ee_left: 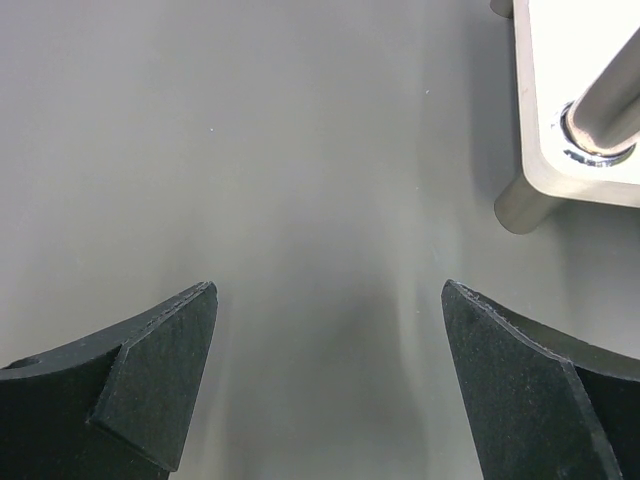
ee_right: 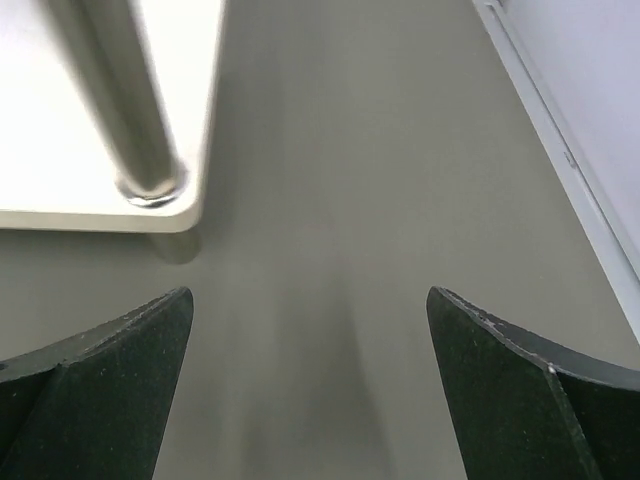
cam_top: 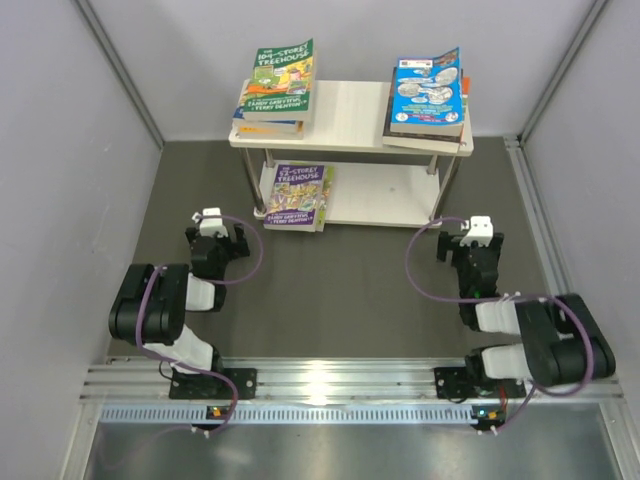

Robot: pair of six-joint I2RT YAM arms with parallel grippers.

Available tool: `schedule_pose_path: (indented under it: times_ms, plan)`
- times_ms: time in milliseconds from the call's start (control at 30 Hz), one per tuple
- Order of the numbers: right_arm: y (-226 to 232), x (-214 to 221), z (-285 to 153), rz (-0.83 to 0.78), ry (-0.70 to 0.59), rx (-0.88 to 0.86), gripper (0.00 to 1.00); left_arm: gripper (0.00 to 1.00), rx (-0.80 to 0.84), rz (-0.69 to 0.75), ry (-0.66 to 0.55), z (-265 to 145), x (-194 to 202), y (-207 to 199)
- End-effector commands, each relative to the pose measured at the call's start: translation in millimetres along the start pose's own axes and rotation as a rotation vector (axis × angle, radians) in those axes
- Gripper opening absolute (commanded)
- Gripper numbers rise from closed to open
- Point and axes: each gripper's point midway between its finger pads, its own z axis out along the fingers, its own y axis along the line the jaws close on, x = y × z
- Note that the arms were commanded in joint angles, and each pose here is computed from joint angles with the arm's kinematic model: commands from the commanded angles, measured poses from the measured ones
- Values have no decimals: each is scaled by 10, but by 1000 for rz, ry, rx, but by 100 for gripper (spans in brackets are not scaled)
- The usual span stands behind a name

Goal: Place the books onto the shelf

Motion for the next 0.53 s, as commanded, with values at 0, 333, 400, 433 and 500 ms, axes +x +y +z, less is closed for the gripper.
schedule_pose_path:
  times_ms: [0,333,400,433,500]
  plan:
    - [-90,-466,125,102,-259,-14,100,99,17,1,-92,42,-268,-32]
    - [-200,-393,377,170,-169,15,100,99,17,1,-83,62,-253,-33]
    - [-189,-396,375,170,-169,12,100,99,15,1,-86,55,-259,-30]
    - [-195,-393,373,170,-169,13,100,99,17,1,-85,52,-252,-32]
    - [-195,-389,373,168,-168,13,100,99,17,1,-89,44,-263,-32]
